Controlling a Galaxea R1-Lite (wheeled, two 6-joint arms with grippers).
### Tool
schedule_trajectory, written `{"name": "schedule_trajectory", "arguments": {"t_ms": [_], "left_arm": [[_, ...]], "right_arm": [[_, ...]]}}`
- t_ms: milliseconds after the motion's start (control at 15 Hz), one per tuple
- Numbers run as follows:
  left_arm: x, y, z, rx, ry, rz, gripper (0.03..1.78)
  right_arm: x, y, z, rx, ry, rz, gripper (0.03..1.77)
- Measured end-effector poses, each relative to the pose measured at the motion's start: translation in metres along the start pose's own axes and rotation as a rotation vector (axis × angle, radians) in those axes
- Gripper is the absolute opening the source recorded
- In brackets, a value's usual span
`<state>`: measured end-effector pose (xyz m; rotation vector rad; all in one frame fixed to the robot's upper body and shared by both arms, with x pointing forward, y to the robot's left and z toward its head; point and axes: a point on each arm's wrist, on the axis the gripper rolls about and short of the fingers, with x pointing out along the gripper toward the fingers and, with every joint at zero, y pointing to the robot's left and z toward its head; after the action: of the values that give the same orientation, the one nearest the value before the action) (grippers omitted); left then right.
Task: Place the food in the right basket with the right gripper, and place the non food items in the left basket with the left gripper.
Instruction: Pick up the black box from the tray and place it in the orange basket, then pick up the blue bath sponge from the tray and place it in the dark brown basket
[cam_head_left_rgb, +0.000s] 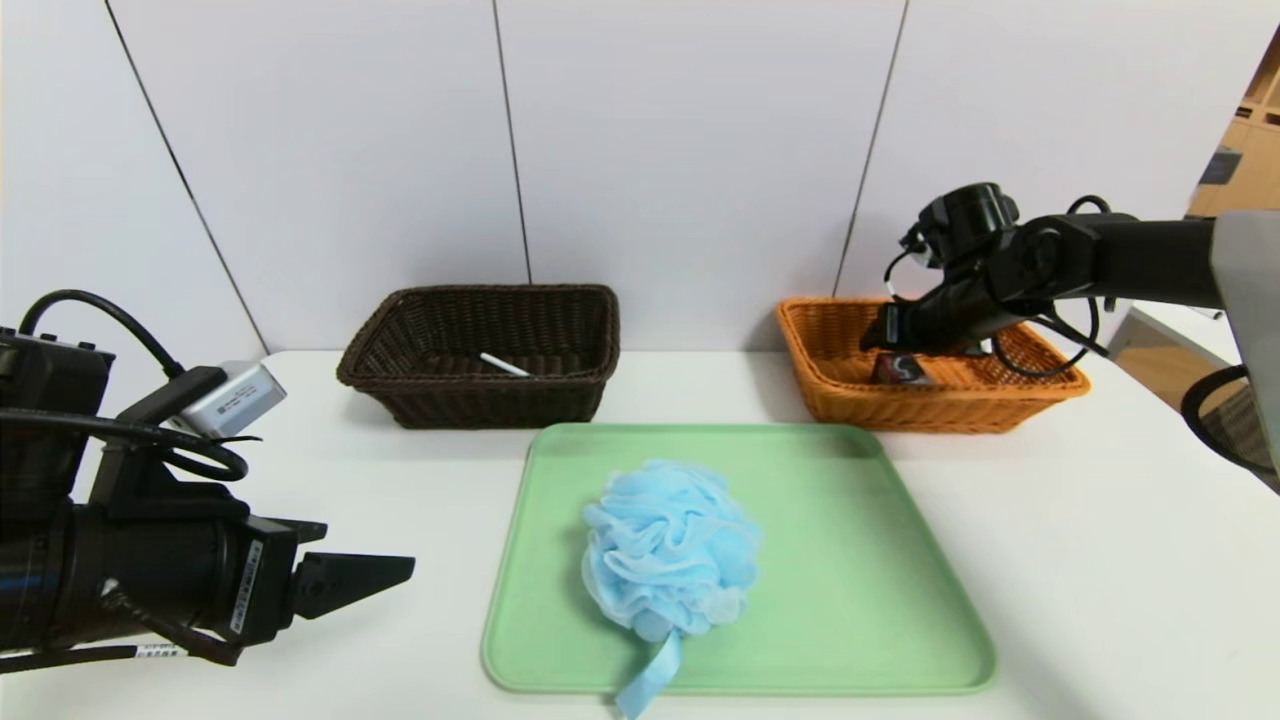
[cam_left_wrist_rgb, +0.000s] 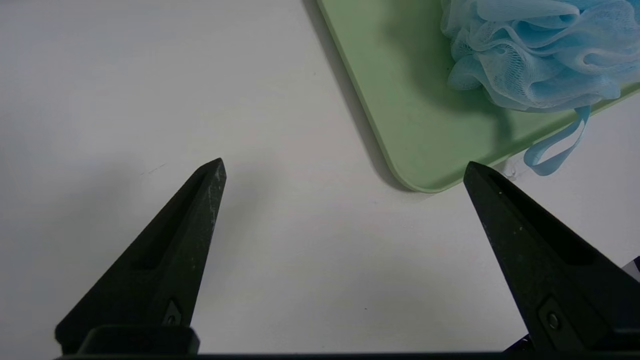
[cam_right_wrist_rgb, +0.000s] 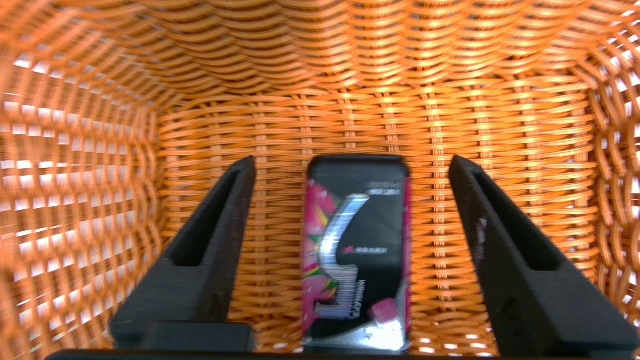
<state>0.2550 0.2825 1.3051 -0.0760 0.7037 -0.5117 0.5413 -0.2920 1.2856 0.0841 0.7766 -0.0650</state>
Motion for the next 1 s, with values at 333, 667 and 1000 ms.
{"name": "schedule_trajectory", "arguments": {"t_ms": [333,667,1000], "left_arm": [[0.000,0.000,0.001,0.002,-0.004,-0.001,1.69],[-0.001,-0.001,0.002,0.005,-0.009,-0.001,1.69],[-0.002,-0.001,0.004,0.010,-0.017,-0.002,1.69]], "right_arm": [[-0.043,0.001,0.012,-0.010,-0.050,0.016,1.53],[-0.103,0.009,0.008,-0.038,0.008,0.073,1.61],[-0.161,0.028,-0.017,-0.105,0.084,0.194,1.66]]}}
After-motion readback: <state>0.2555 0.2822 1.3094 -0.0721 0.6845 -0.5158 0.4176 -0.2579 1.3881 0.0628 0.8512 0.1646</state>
